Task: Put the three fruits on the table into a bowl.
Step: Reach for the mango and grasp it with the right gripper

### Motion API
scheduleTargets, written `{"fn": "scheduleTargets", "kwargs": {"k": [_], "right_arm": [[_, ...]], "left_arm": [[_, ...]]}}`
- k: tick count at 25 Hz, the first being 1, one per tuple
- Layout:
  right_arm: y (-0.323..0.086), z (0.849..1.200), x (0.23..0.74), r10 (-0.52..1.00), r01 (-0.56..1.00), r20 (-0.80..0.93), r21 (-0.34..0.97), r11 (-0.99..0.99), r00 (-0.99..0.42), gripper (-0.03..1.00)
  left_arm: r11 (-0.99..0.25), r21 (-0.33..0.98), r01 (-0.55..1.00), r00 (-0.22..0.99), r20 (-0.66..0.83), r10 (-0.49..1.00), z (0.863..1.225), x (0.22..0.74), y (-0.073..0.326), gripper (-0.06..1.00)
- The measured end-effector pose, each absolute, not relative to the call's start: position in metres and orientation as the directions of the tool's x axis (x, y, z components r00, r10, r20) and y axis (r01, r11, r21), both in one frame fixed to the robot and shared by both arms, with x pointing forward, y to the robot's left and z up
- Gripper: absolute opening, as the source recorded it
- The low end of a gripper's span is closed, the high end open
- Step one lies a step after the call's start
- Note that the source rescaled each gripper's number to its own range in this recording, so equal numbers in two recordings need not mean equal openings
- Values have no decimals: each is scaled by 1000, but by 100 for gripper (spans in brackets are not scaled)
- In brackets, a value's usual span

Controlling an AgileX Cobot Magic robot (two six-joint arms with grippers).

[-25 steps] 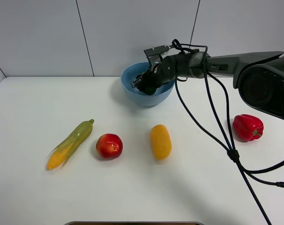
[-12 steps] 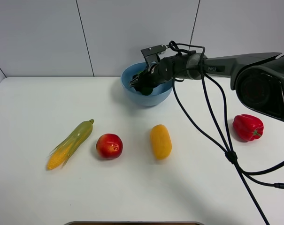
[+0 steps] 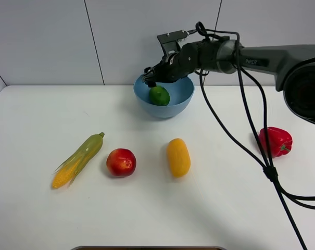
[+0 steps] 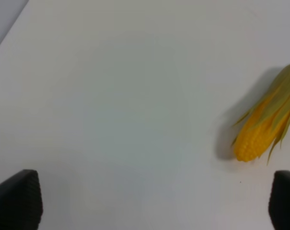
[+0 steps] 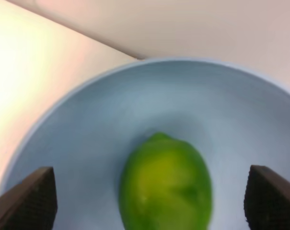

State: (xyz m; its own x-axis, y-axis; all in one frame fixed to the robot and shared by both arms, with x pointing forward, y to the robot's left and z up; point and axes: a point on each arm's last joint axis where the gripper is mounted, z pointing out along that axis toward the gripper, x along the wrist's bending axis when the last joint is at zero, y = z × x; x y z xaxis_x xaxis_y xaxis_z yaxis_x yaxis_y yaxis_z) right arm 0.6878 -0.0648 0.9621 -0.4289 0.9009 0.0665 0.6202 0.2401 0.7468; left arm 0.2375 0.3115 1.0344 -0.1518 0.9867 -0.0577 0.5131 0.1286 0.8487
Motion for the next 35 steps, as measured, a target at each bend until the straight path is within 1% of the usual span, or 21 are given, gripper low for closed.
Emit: {"fn": "scheduleTargets", "kwargs": {"k": [9,13,17,21,28,32,35], "right_arm": [[-89,1058,645,944,730,142,671,130,-299,65],[-97,1091,617,959,782,144,613,107,-244,65],[-97,1110,589,963,826,137,550,119,-230,65],[-91,1110,563,960,849,174,518,100,-220,65],[-88,1076,522,958,900,226,432,62,-175,65],[-88,1054,509,967,930,220,365,44,-132,65],[-87,1048,505,969,940,221,340,31,-111,65]], "left_arm": [[129,849,513,-152,-58,987,1034,237,312,87],[129,849,513,-152,-58,987,1034,237,312,87],[129,849,513,-152,-58,987,1034,237,312,87],[129,849,513,-152,-58,987,1034,237,312,87],[129,849,513,-152,-58,987,1034,237,312,87],[129,849,513,-152,-58,987,1034,237,312,87],[129,849,513,-152,-58,987,1034,237,312,87]]}}
